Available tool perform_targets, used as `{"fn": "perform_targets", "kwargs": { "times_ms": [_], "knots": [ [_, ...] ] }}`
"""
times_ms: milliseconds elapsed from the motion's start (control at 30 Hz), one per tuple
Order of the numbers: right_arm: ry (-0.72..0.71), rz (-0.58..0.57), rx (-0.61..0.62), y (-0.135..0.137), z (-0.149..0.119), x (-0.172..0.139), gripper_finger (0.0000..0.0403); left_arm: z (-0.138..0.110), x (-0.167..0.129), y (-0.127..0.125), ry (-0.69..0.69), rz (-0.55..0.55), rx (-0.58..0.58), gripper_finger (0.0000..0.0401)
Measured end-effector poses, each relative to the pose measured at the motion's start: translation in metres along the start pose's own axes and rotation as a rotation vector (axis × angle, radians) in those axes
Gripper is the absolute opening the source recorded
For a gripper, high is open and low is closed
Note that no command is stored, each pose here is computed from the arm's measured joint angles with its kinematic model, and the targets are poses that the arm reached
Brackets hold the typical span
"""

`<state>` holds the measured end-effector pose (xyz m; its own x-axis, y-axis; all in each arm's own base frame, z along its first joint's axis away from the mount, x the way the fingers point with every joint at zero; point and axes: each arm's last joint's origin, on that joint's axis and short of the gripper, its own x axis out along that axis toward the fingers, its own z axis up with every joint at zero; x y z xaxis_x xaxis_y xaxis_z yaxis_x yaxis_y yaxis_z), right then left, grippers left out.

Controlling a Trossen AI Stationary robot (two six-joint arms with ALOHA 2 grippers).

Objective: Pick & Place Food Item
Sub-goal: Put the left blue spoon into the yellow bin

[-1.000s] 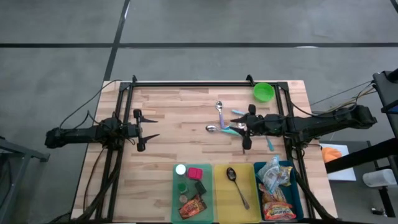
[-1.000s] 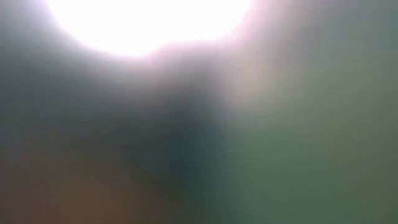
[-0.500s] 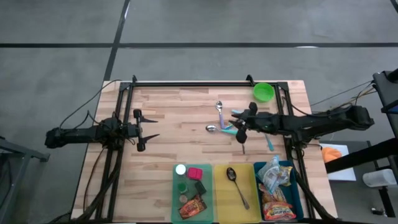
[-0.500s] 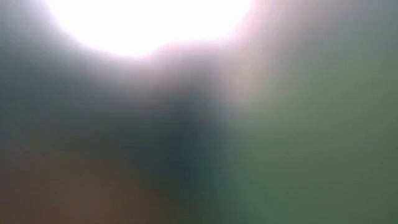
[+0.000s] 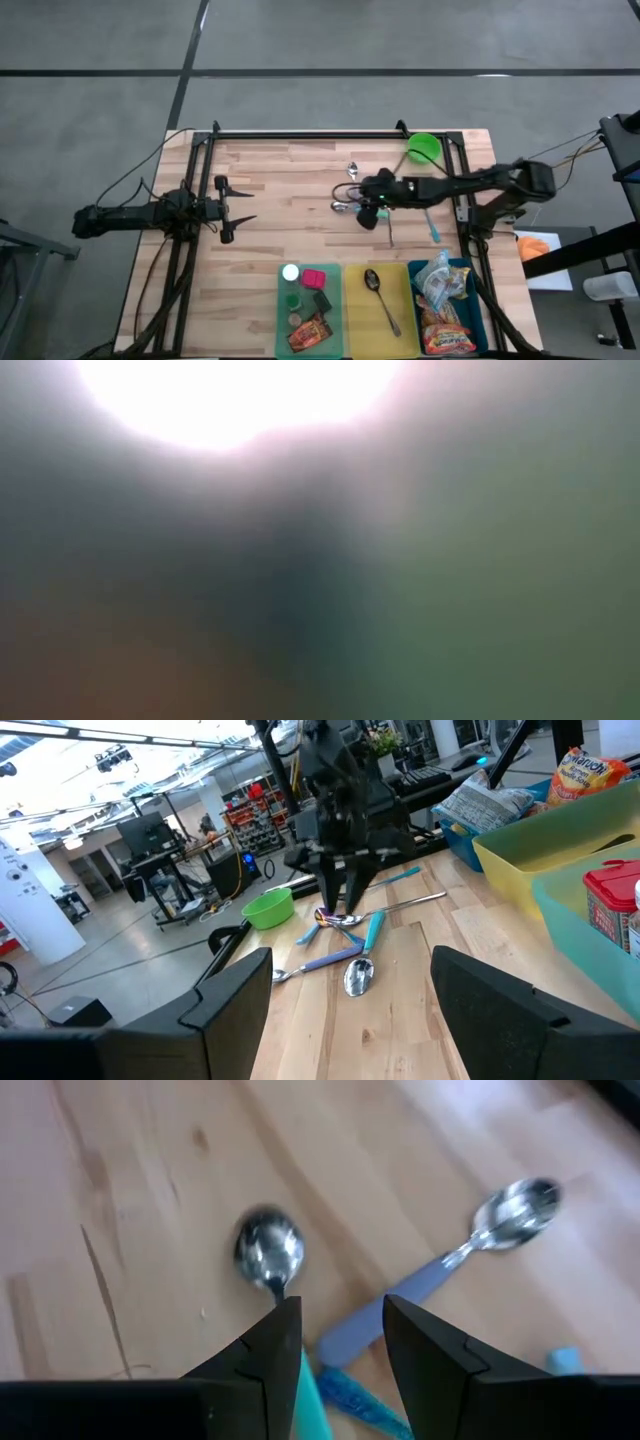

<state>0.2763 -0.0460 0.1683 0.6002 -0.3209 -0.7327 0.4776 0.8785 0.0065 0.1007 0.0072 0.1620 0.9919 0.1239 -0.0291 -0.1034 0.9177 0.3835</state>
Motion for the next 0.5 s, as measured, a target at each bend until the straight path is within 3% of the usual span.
{"fn": "perform_targets", "kwargs": {
  "times_ms": [200, 500],
  "knots": [
    [0.187, 0.000, -0.044, 0.009, 0.017, 0.016, 0.0141, 0.000, 0.000, 0.000, 0.000, 0.000, -0.001, 0.0275],
    [0.267, 0.044, -0.126, 0.019, 0.039, 0.035, 0.0141, 0.000, 0.000, 0.000, 0.000, 0.000, -0.001, 0.0275]
  ]
}}
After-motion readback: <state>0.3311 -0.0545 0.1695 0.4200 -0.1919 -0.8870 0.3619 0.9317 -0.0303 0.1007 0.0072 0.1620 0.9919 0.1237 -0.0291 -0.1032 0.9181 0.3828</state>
